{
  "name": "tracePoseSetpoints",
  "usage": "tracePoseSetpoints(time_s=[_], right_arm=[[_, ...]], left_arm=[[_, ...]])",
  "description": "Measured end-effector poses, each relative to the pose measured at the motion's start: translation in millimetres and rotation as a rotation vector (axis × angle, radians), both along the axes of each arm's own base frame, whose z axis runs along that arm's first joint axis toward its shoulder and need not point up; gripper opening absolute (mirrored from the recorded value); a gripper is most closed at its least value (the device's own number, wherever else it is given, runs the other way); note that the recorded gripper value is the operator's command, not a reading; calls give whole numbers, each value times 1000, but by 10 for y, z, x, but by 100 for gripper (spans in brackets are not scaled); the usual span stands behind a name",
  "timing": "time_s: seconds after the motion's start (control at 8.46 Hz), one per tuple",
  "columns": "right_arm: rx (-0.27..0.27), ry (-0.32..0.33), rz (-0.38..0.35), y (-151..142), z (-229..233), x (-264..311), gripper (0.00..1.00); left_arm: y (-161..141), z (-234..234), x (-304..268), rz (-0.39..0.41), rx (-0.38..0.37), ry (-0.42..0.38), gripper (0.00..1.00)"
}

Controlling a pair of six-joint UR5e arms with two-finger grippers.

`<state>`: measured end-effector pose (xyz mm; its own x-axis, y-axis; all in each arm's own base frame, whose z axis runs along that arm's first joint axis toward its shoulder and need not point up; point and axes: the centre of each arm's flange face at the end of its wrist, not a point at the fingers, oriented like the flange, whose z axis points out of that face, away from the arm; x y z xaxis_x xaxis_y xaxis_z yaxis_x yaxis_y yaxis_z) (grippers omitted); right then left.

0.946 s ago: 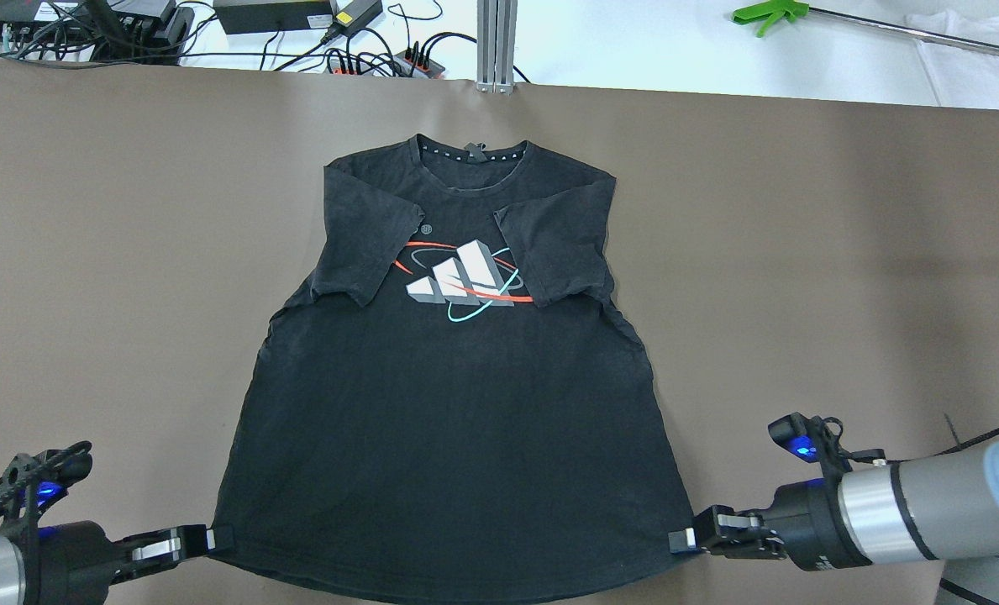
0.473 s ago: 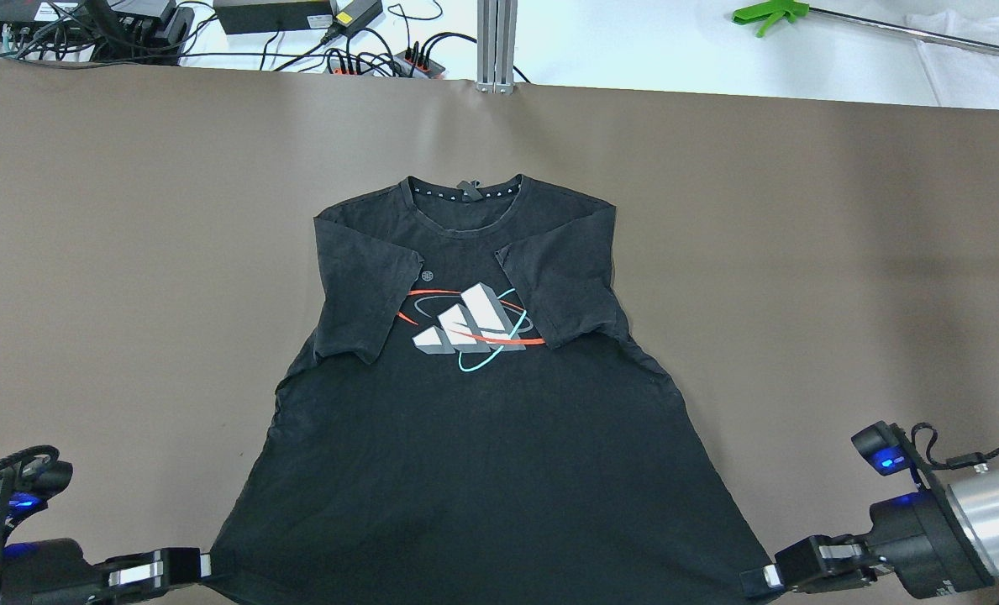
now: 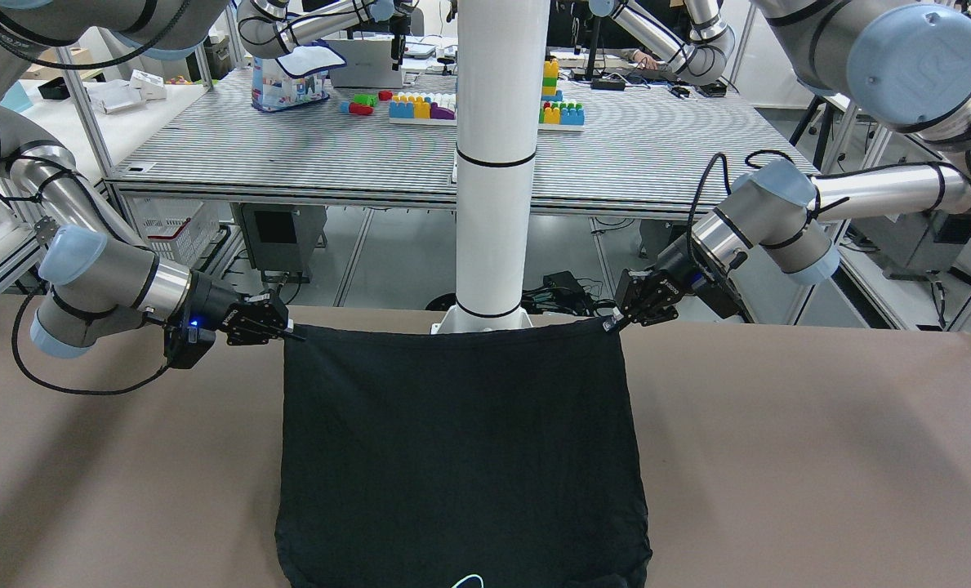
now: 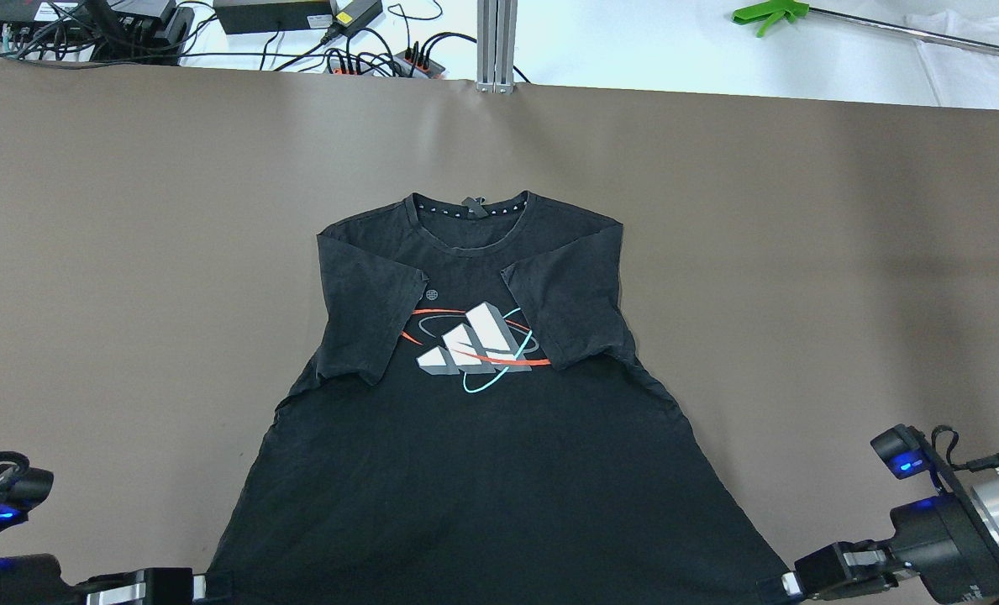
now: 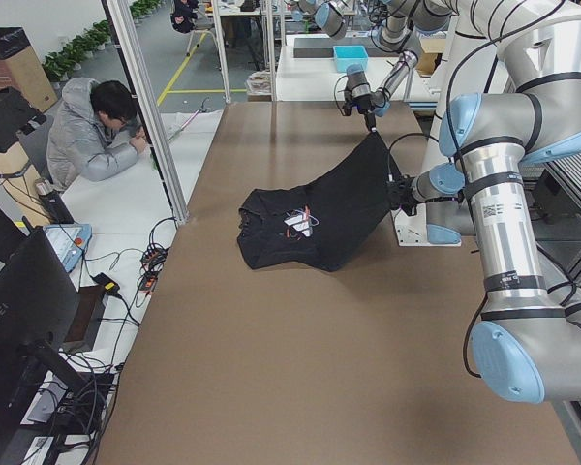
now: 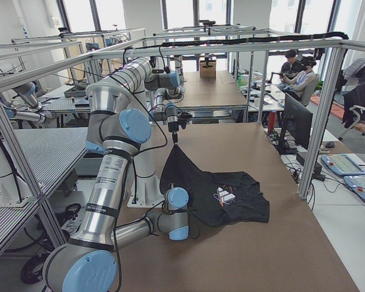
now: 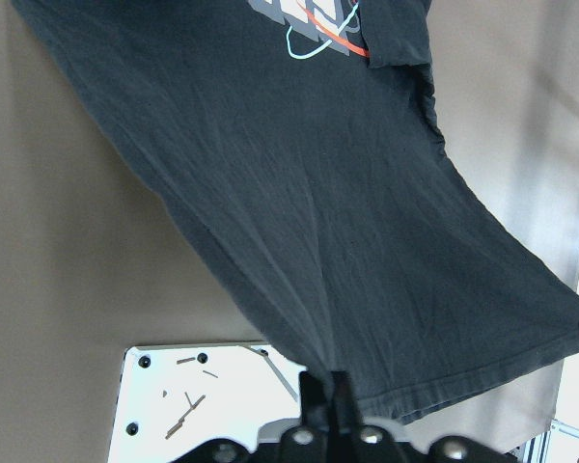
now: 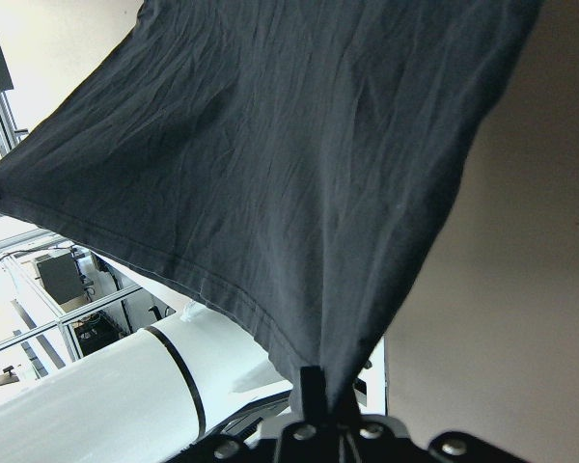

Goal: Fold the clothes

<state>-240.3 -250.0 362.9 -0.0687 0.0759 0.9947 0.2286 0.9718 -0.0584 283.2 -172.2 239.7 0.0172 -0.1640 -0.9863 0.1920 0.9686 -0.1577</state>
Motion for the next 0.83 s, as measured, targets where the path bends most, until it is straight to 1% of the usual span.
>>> tracePoseSetpoints(time_s=[0.12, 0.47, 0.59, 0.83], right_arm=[[1, -2, 23, -114, 4, -24, 0], [7, -6, 124, -639, -62, -21, 0], [7, -4, 151, -798, -170, -27, 0], [-1, 13, 185, -1042, -409, -108, 0]], left_arm=[[-56, -14, -40, -19, 2, 3, 0], [-283, 70, -83, -88, 4, -17, 0], [-409, 153, -94, -104, 2, -34, 0], [-777, 360, -183, -122, -21, -71, 0]])
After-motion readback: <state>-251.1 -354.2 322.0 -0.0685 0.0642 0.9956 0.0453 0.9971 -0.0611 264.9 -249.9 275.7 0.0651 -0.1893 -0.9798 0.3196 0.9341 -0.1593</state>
